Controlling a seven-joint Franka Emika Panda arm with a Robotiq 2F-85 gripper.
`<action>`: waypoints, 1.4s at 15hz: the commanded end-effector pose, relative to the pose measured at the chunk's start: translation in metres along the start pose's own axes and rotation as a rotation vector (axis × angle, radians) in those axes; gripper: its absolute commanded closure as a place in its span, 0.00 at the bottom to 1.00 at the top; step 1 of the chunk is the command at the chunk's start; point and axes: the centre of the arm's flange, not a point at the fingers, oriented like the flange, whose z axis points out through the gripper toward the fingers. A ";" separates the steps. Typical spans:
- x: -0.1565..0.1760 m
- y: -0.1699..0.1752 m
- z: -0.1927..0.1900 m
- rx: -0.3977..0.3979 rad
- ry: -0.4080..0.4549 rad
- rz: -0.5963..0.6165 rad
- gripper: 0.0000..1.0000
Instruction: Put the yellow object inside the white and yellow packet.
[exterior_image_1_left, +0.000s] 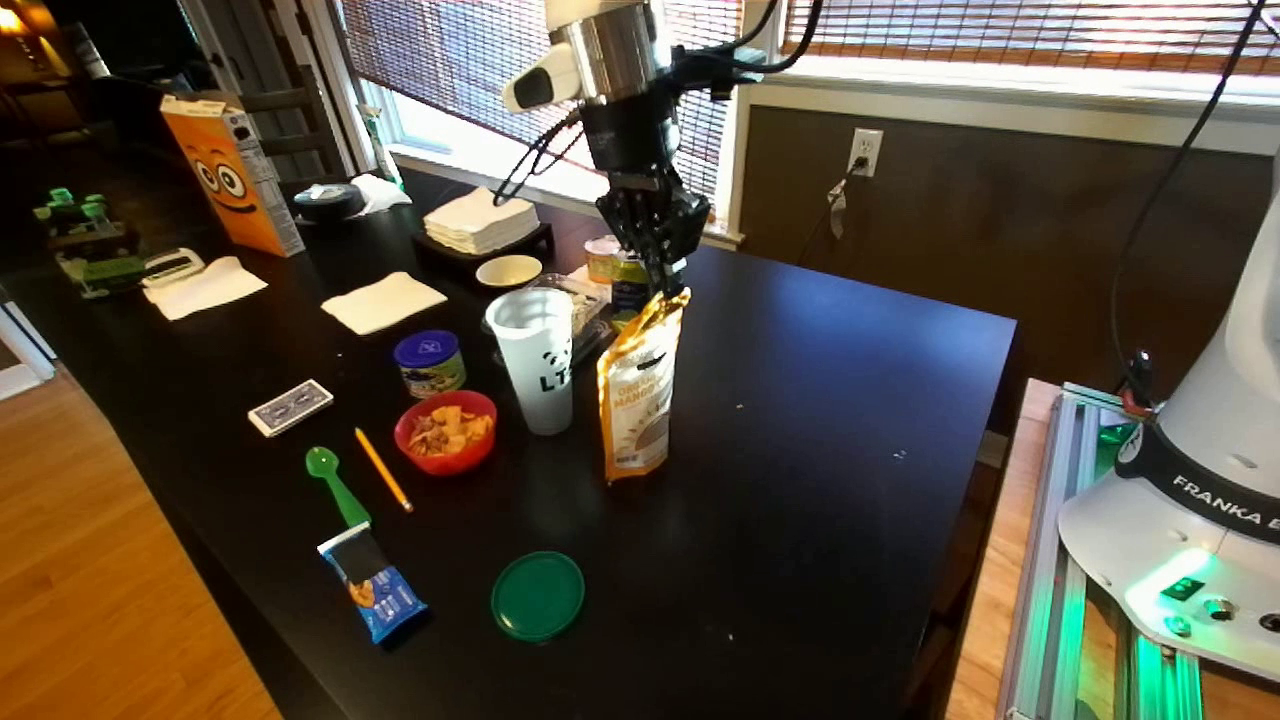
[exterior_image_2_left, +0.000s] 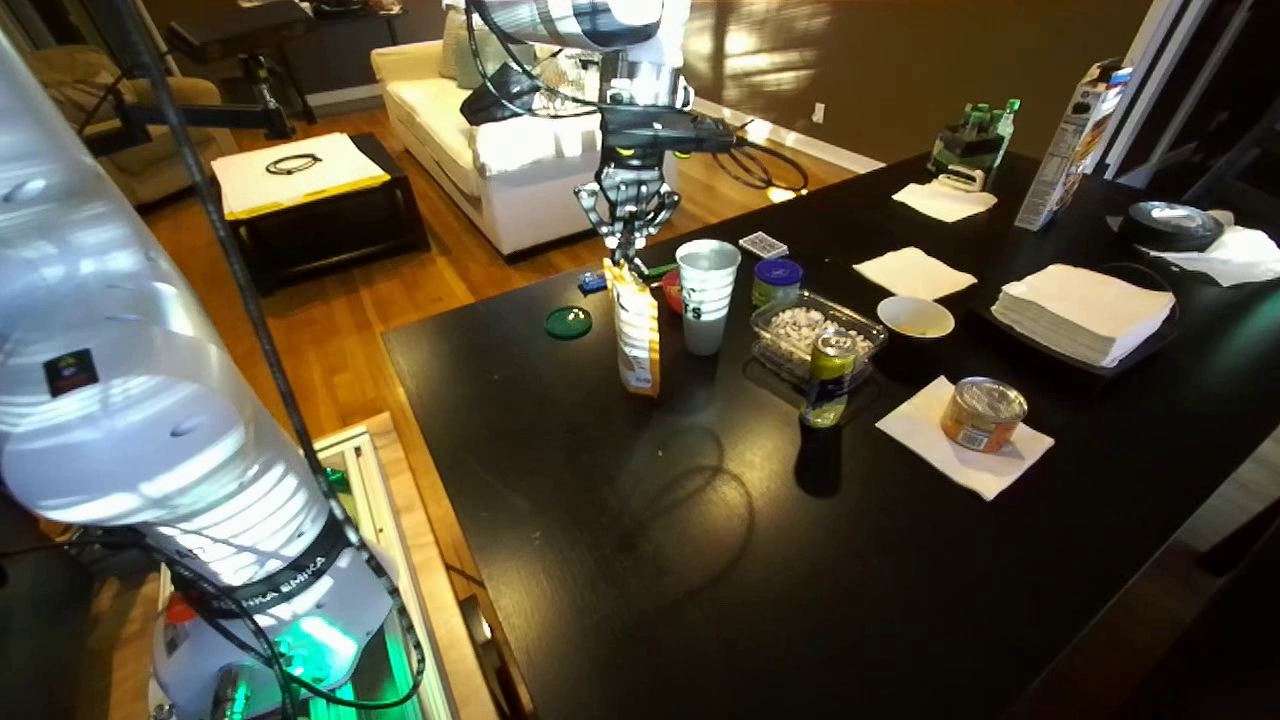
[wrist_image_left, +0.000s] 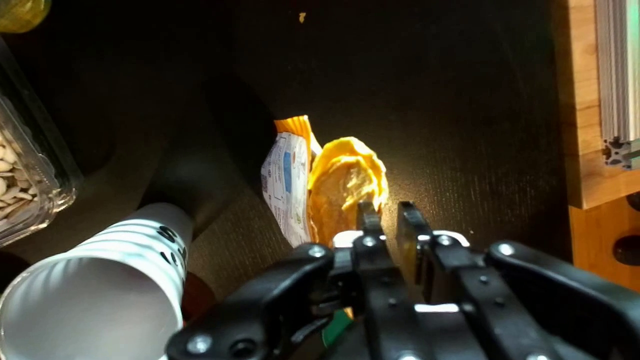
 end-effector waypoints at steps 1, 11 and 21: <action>0.004 0.004 -0.007 0.007 -0.016 0.003 0.52; 0.000 -0.004 -0.017 -0.023 -0.009 0.018 0.00; 0.000 -0.073 -0.084 -0.097 0.225 0.451 0.00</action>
